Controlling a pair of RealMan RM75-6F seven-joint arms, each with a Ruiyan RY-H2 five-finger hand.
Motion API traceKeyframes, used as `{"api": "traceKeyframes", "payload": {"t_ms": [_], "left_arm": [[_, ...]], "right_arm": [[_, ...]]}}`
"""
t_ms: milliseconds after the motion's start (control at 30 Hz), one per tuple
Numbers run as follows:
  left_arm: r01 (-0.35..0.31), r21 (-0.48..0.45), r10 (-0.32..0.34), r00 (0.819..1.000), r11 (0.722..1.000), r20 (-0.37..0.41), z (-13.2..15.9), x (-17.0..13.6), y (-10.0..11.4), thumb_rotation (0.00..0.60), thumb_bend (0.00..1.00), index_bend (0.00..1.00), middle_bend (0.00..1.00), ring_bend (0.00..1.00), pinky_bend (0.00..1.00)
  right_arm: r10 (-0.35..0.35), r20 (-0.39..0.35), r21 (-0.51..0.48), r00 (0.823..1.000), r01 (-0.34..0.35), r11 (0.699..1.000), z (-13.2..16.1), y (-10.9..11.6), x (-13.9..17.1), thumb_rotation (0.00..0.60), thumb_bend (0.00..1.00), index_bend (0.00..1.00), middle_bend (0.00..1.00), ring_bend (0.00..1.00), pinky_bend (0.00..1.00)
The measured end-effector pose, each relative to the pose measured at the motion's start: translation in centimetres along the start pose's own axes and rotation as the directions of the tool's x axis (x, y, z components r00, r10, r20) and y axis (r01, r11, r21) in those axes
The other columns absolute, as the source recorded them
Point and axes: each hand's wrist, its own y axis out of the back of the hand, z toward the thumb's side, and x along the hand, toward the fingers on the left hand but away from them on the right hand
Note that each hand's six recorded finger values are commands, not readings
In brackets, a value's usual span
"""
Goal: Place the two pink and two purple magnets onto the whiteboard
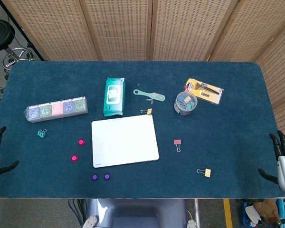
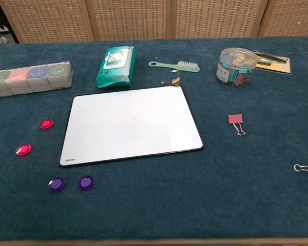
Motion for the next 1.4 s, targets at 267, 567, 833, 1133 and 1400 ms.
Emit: {"api": "traceKeyframes", "payload": {"t_ms": [267, 567, 833, 1133, 1400], "left_arm": [[0.031, -0.015, -0.030, 0.999, 0.999, 0.028, 0.4, 0.1, -0.4, 0.600, 0.00, 0.00, 0.00, 0.00, 0.00], [0.179, -0.014, -0.174, 0.968, 0.984, 0.179, 3.0, 1.3, -3.3, 0.600, 0.10, 0.08, 0.00, 0.00, 0.00], [0.328, 0.090, -0.340, 0.895, 0.940, 0.290, 6.3, 2.7, -8.0, 0.600, 0.24, 0.22, 0.00, 0.00, 0.00], [0.374, 0.119, -0.393, 0.861, 0.920, 0.323, 9.0, 4.2, -11.2, 0.600, 0.29, 0.32, 0.00, 0.00, 0.00], [0.387, 0.136, -0.410, 0.850, 0.912, 0.332, 10.8, 4.5, -13.7, 0.600, 0.29, 0.35, 0.00, 0.00, 0.00]], "right_arm": [[0.001, 0.002, -0.011, 1.000, 0.000, 1.000, 0.0, 0.2, 0.2, 0.600, 0.00, 0.00, 0.00, 0.00, 0.00], [0.013, 0.005, -0.019, 1.000, -0.013, 1.000, 0.0, 0.2, 0.2, 0.600, 0.00, 0.00, 0.00, 0.00, 0.00], [0.024, 0.016, -0.026, 1.000, -0.023, 0.999, -0.4, 0.2, 0.3, 0.600, 0.00, 0.00, 0.00, 0.00, 0.00], [0.039, 0.023, -0.027, 0.999, -0.038, 0.999, -0.6, 0.0, 0.2, 0.600, 0.00, 0.00, 0.00, 0.00, 0.00], [0.041, 0.028, -0.031, 0.999, -0.040, 0.999, -0.7, 0.0, 0.2, 0.600, 0.00, 0.00, 0.00, 0.00, 0.00]]}}
